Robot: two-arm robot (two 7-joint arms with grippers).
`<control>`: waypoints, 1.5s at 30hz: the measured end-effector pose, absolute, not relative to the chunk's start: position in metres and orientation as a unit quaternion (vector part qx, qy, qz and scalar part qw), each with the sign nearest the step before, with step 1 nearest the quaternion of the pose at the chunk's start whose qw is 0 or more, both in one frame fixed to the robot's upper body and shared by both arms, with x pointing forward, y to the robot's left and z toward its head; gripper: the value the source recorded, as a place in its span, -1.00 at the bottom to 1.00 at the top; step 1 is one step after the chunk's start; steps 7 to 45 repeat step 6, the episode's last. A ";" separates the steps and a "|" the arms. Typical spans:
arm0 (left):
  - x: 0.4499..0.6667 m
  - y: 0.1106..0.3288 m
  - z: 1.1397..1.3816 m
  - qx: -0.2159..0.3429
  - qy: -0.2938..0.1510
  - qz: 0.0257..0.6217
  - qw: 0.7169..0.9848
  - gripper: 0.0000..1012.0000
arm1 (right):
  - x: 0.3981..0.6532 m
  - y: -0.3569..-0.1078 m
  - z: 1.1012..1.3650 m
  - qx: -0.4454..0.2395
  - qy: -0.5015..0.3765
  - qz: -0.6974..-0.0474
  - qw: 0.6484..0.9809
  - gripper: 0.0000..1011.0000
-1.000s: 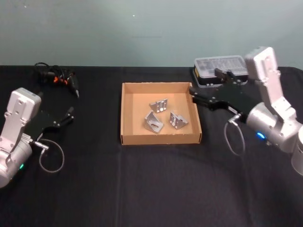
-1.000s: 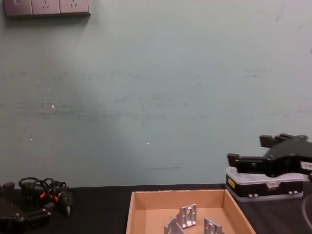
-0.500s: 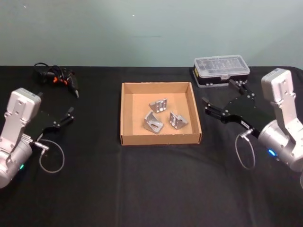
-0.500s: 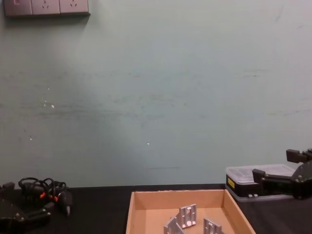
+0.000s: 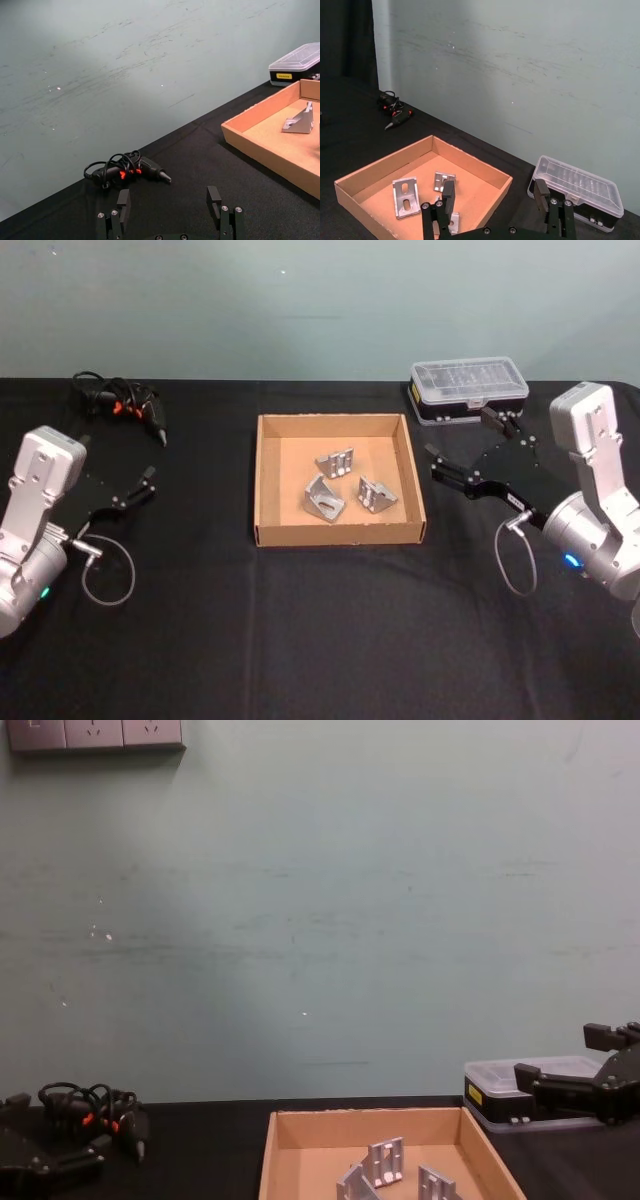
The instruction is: Use one hand to pick up the angle iron from the table and place it into the box.
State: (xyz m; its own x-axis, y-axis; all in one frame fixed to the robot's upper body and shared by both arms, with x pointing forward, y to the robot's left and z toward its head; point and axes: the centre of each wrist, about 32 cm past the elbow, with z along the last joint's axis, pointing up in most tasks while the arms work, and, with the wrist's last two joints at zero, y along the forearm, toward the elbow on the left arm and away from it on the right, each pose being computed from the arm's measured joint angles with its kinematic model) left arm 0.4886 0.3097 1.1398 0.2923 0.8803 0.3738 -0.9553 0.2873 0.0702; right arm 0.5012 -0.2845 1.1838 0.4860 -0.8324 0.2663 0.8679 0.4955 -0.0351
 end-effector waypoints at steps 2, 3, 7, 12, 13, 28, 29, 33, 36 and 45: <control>0.489 0.310 1.140 0.141 -0.132 0.580 0.791 0.98 | 0.501 -0.284 1.184 -0.083 -0.107 -0.495 0.858 0.99; 0.489 0.310 1.140 0.141 -0.132 0.580 0.791 0.98 | 0.501 -0.284 1.184 -0.083 -0.107 -0.495 0.858 0.99; 0.489 0.310 1.140 0.141 -0.132 0.580 0.791 0.98 | 0.501 -0.284 1.184 -0.083 -0.107 -0.495 0.858 0.99; 0.489 0.310 1.140 0.141 -0.132 0.580 0.791 0.98 | 0.501 -0.284 1.184 -0.083 -0.107 -0.495 0.858 0.99; 0.489 0.310 1.140 0.141 -0.132 0.580 0.791 0.98 | 0.501 -0.284 1.184 -0.083 -0.107 -0.495 0.858 0.99; 0.489 0.310 1.140 0.141 -0.132 0.580 0.791 0.98 | 0.501 -0.284 1.184 -0.083 -0.107 -0.495 0.858 0.99; 0.489 0.310 1.140 0.141 -0.132 0.580 0.791 0.98 | 0.501 -0.284 1.184 -0.083 -0.107 -0.495 0.858 0.99; 0.489 0.310 1.140 0.141 -0.132 0.580 0.791 0.98 | 0.501 -0.284 1.184 -0.083 -0.107 -0.495 0.858 0.99; 0.489 0.310 1.140 0.141 -0.132 0.580 0.791 0.98 | 0.501 -0.284 1.184 -0.083 -0.107 -0.495 0.858 0.99; 0.489 0.310 1.140 0.141 -0.132 0.580 0.791 0.98 | 0.501 -0.284 1.184 -0.083 -0.107 -0.495 0.858 0.99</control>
